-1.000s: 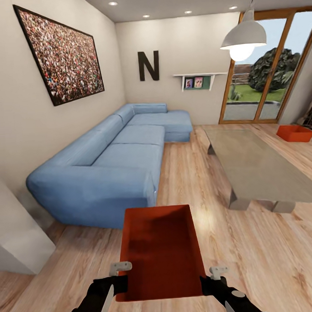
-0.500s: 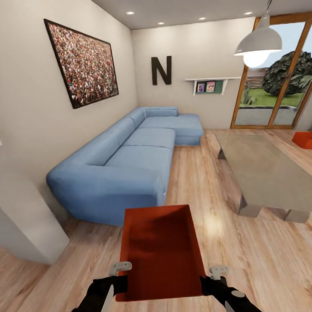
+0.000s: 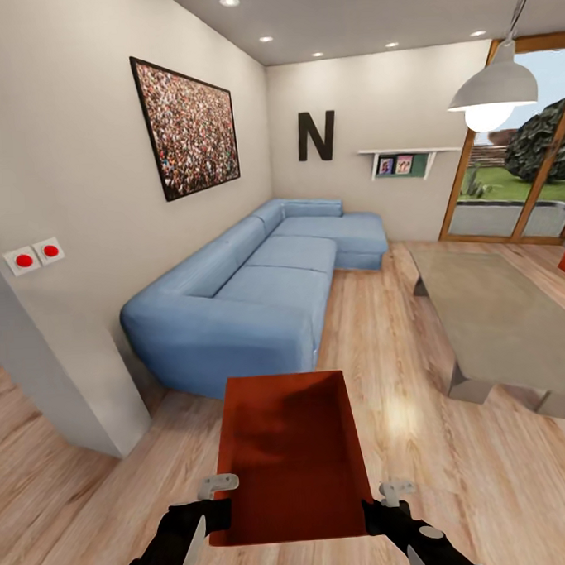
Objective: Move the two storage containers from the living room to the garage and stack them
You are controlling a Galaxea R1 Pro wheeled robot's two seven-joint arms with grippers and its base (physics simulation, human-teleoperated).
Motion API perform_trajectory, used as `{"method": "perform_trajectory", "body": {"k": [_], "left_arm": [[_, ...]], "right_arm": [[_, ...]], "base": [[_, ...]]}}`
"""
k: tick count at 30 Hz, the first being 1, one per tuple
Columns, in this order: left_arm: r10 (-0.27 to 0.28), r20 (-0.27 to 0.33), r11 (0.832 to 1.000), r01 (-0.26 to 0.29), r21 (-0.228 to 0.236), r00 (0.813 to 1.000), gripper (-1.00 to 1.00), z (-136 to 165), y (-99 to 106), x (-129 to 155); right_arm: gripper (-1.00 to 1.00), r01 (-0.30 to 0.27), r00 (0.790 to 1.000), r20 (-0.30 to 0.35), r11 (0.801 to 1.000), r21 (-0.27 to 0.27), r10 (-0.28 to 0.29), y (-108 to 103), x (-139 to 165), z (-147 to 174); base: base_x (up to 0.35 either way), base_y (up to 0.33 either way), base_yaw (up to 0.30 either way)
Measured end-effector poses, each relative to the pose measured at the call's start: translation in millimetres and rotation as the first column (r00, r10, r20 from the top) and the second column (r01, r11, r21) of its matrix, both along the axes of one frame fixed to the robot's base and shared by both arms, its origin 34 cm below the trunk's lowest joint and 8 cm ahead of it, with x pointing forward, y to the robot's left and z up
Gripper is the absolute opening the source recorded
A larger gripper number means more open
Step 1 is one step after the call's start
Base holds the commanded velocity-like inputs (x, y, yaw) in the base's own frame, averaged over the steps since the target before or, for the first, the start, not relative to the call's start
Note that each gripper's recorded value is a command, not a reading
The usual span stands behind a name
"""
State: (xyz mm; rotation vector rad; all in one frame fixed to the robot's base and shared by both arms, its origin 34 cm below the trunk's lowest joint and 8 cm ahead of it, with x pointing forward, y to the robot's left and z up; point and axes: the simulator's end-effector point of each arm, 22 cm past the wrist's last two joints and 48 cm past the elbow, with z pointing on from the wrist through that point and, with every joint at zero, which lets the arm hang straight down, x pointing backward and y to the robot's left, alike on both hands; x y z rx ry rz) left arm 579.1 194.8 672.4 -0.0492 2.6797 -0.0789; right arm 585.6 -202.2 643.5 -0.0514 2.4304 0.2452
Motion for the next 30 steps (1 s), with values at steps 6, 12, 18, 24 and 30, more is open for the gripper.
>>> {"method": "perform_trajectory", "body": {"k": [6,12,18,24,30], "left_arm": [[0.000,0.008,1.000,0.000,0.000,1.000,-1.00,11.6,-0.1,1.2],[-0.001,0.017,1.000,0.001,0.000,1.000,-1.00,22.9,-0.4,2.1],[-0.001,0.025,1.000,0.001,0.000,1.000,-1.00,34.0,-0.4,2.8],[-0.001,0.033,1.000,0.001,0.000,0.999,-1.00,44.7,-0.5,3.3],[-0.001,0.042,1.000,0.001,0.000,0.999,-1.00,55.3,-0.5,3.8]], "right_arm": [[-1.00,0.000,1.000,0.008,1.000,0.000,0.000,-0.1,1.3,11.6],[-1.00,0.000,1.000,0.017,1.000,0.001,0.000,-0.4,2.4,23.0],[-1.00,0.000,1.000,0.025,1.000,0.001,0.000,-0.4,3.4,34.1],[-1.00,0.000,0.999,0.033,1.000,0.001,0.000,-0.5,4.2,44.9],[-1.00,0.000,0.999,0.041,1.000,0.001,0.000,-0.5,4.9,55.5]], "base": [[-0.001,0.000,0.162],[0.000,0.000,0.162],[0.000,0.000,0.162],[0.000,0.000,0.162],[0.000,0.000,0.163]]}}
